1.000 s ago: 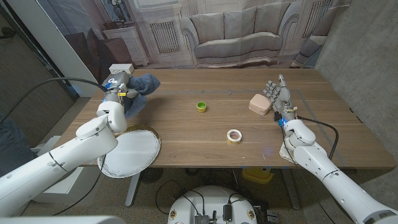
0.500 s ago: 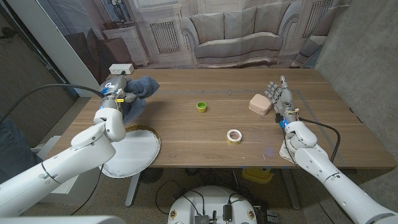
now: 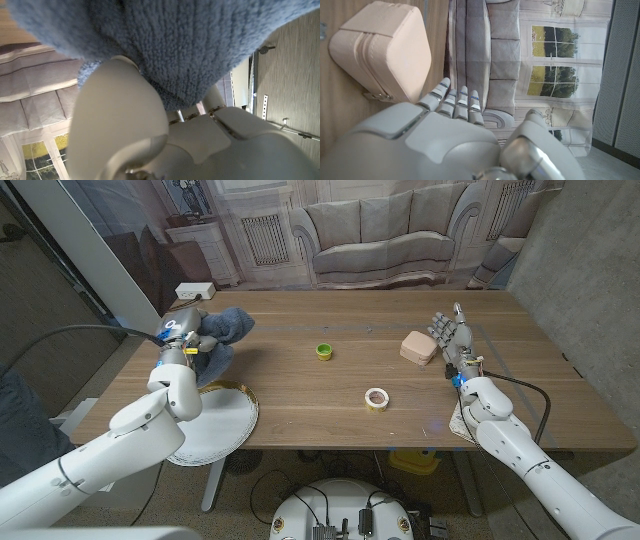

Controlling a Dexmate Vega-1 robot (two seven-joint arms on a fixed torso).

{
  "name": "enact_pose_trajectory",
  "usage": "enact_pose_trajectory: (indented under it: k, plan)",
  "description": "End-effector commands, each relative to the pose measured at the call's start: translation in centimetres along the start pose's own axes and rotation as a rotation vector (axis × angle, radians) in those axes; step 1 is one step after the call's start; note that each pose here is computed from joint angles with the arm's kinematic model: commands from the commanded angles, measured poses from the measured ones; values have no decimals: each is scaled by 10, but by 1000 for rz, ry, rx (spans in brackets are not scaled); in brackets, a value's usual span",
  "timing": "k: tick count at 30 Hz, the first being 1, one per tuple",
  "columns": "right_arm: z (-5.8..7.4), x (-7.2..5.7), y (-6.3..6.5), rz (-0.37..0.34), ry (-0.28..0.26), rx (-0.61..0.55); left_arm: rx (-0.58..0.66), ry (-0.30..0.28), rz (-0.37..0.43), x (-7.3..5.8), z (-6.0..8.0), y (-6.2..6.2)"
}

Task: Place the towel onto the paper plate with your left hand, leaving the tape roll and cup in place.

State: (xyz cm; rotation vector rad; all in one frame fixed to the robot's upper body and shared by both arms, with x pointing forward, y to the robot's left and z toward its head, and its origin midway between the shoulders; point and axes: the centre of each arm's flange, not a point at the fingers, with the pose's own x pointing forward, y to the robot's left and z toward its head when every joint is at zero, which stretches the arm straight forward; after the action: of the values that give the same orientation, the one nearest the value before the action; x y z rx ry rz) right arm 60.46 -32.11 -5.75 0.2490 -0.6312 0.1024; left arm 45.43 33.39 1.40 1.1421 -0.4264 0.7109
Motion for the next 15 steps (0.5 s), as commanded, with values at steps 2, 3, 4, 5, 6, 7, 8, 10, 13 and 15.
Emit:
enact_pose_trajectory:
  k: [2,3,4,5,6,7,8,10,13,15]
  plan:
    - [1,-3,-6,-2,-4,0,17,16,19,-24,1,5]
    - [1,-3,-7,0,-3,-2,17,16,18,-26,1,5]
    - [1,-3,-7,-4,-1,4,18,17,18,-28,1,5]
    - [2,-3,-7,-1,0,1,20,18,18,-30,1,6]
    - [2,-3,-7,0,1,-4,21,19,17,-33,1,6]
    - [2,-3,-8,-1,1,-1,22,17,17,-35,1,6]
    - [2,-3,-8,0,0,-1,22,17,19,-37,1,7]
    - [2,-2,-8,0,1,-2,19,19,20,-41,0,7]
    - [1,-2,-7,3,3,-6,8,18,31,-47,-3,7]
    - [1,-2,-7,-7,8,6,-1,19,35,-51,-5,6]
